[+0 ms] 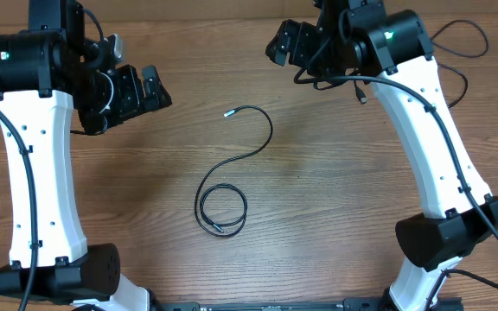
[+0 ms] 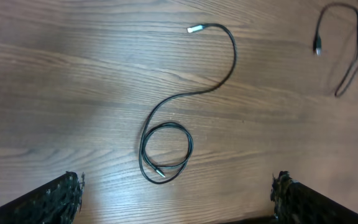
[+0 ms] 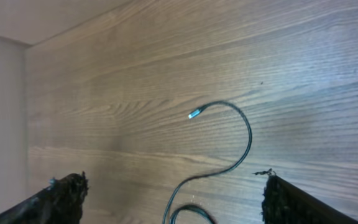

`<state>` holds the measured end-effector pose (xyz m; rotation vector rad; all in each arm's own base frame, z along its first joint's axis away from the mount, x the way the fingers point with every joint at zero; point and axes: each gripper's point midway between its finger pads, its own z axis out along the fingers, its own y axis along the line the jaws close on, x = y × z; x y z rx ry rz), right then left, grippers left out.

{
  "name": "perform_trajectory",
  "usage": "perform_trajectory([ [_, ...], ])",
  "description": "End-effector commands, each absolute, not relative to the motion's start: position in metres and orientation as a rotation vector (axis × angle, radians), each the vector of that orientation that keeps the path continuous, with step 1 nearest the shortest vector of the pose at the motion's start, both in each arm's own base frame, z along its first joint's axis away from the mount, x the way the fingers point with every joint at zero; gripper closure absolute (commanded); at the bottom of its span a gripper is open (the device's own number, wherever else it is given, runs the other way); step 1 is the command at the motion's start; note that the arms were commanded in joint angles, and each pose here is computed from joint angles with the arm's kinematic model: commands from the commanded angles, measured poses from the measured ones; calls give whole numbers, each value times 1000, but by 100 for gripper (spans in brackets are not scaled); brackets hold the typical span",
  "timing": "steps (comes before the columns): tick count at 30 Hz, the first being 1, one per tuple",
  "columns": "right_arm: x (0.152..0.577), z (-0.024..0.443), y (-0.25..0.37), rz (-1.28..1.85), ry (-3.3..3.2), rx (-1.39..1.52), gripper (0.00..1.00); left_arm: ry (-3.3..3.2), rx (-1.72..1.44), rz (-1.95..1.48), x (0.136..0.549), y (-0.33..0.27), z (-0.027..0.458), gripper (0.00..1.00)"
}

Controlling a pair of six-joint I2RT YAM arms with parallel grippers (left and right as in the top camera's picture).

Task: Untangle cables

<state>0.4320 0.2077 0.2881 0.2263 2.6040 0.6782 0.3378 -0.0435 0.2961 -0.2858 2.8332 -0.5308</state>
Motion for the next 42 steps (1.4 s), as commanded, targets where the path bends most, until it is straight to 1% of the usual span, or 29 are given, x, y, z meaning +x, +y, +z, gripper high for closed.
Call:
perform_trajectory([
  [1,438,272,198,611,2619,358,13,2842,-111,-580,334,-63,296,0],
  [5,439,257,188,552,2655,403,16,2888,-55,-583,327,-85,288,0],
  [8,439,247,179,514,2687,429,21,2962,-97,-452,320,-88,271,0],
  [10,438,239,177,498,2714,440,23,3015,-115,-354,314,-90,257,0],
  [13,436,229,177,473,2751,430,26,3100,-128,-318,300,-103,237,0],
  [19,435,220,175,426,2777,372,24,3235,-148,-266,276,-122,198,0],
  [21,436,220,174,415,2776,352,21,3288,-148,-236,265,-125,184,0],
  [24,433,219,171,405,2789,360,20,3337,-174,-197,255,-127,165,0],
  [31,433,218,170,402,2792,363,20,3309,-408,128,252,-93,119,0],
  [35,433,218,170,402,2792,363,20,3312,-462,129,249,-85,93,1],
  [36,433,218,170,402,2792,363,20,3319,-478,132,247,-82,87,2],
  [39,433,218,171,403,2790,362,19,3350,-519,106,238,-79,74,9],
  [42,435,219,171,410,2783,362,19,3370,-500,63,235,-79,66,12],
])
